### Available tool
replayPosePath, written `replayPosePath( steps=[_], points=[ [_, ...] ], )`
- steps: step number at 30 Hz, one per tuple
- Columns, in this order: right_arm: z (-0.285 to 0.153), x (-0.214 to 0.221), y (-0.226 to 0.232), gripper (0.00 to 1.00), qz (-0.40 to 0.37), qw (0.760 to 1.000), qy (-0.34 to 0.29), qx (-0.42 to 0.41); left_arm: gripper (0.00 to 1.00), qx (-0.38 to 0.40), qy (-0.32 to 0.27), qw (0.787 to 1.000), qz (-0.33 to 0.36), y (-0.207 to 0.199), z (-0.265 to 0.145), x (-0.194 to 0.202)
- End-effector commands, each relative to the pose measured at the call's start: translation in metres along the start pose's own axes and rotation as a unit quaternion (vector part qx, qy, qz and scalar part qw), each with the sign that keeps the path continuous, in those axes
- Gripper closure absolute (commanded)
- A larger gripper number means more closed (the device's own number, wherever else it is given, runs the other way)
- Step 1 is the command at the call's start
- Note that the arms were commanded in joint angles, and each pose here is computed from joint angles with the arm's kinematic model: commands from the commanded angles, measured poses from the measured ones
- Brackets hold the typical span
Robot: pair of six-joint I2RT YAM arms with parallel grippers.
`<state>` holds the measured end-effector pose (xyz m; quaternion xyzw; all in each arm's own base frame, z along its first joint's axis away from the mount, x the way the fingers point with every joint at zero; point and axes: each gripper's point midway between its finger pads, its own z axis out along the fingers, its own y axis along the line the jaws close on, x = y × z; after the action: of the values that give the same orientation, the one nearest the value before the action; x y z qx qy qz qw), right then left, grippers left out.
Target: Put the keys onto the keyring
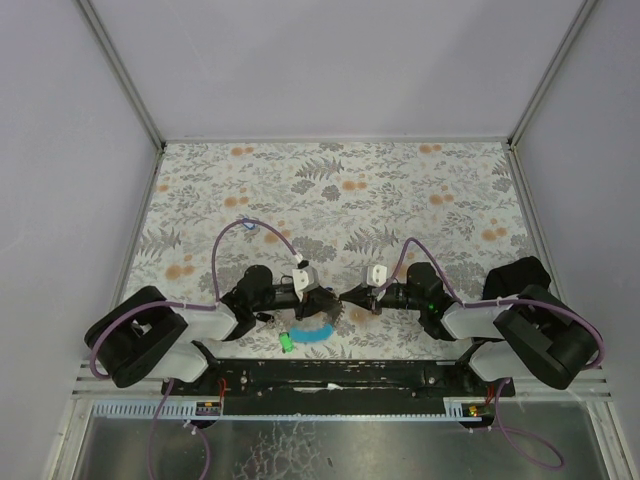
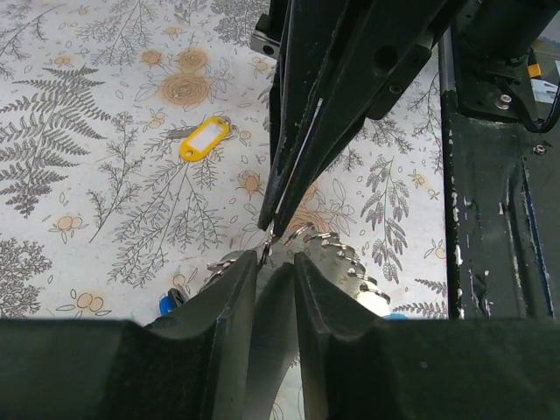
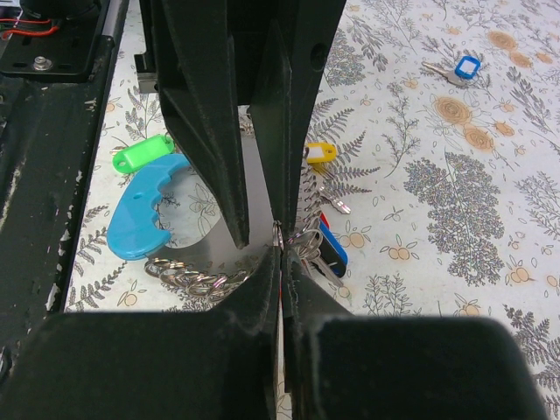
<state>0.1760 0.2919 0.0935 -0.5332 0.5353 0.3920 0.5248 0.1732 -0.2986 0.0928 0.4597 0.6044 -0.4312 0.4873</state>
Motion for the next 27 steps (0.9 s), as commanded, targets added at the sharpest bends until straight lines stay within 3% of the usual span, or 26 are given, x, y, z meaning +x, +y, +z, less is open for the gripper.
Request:
replayPosePath(
  steps=[1,17,23,27],
  points=[
    [0.0033,-0.0224,-0.0015,1.0,-0.029,0.999,-0.04,-0.007,0.78,0.003,-0.043,0.998,0.038,0.0055,0.0061,-0.0278],
    [0.0045,-0.0207,0.0023,1.0,-0.021,0.999,-0.039,-0.018,0.87,0.01,-0.041,0.998,0.042,0.0046,0.0078,-0.0272],
    [0.0045,-0.0203,0.0019,1.0,-0.018,0.999,-0.038,-0.017,1.0,0.02,-0.035,0.998,0.041,0.0025,0.0091,-0.0241],
    [0.0027,-0.0241,-0.0006,0.99,-0.015,0.999,-0.04,-0.006,1.0,0.016,-0.025,0.999,0.046,0.0039,0.0078,-0.0208]
  ],
)
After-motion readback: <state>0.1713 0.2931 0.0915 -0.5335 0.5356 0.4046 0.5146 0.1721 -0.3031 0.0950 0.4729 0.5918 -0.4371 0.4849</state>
